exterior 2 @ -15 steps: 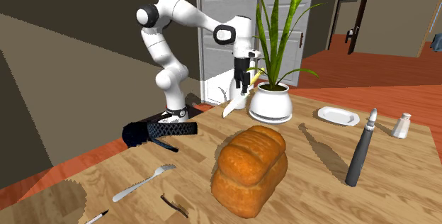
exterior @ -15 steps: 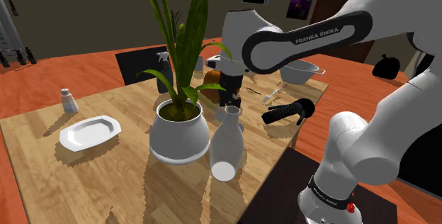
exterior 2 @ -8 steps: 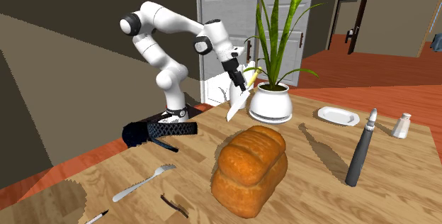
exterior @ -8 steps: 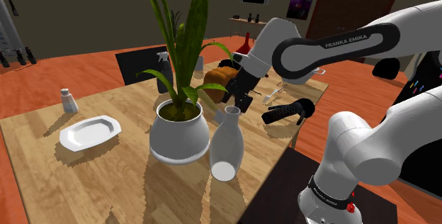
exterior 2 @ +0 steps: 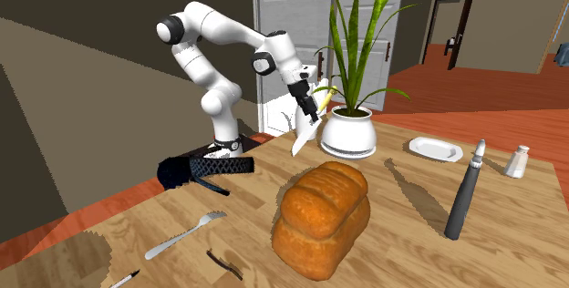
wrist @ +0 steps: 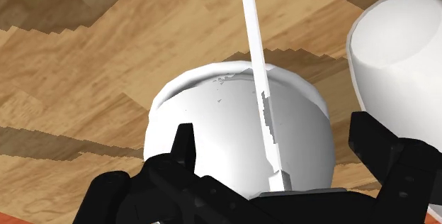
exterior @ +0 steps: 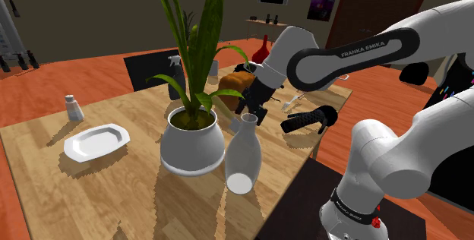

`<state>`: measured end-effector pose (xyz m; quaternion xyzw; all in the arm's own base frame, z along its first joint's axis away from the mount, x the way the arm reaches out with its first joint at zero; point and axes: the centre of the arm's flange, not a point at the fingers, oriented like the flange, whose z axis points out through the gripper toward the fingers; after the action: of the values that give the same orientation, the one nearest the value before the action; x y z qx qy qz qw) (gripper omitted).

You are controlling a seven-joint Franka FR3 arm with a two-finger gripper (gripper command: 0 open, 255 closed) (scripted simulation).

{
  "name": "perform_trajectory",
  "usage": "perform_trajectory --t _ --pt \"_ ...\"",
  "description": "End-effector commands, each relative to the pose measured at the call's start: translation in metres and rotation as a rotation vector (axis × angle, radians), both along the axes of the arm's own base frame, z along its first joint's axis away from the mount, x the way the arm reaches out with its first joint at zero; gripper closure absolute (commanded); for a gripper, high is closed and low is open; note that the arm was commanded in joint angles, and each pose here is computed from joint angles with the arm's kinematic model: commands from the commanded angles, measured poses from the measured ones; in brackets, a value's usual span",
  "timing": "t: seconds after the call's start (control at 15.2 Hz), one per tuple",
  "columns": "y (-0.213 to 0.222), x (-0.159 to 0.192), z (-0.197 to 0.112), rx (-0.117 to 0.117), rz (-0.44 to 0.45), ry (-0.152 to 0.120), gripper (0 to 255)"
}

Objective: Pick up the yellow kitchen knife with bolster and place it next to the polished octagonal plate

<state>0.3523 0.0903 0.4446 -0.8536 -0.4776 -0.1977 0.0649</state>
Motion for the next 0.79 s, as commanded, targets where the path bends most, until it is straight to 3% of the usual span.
perform_trajectory --t 0.0,0.07,0.13,0.73 --pt "0.0000 0.0001 0.0000 0.000 0.000 0.000 0" --pt "0.0000 0.0000 0.0000 0.000 0.000 0.000 0" --pt "0.0000 0.0000 0.0000 0.000 0.000 0.000 255" --pt "0.0000 0.0001 0.0000 0.000 0.000 0.000 255"
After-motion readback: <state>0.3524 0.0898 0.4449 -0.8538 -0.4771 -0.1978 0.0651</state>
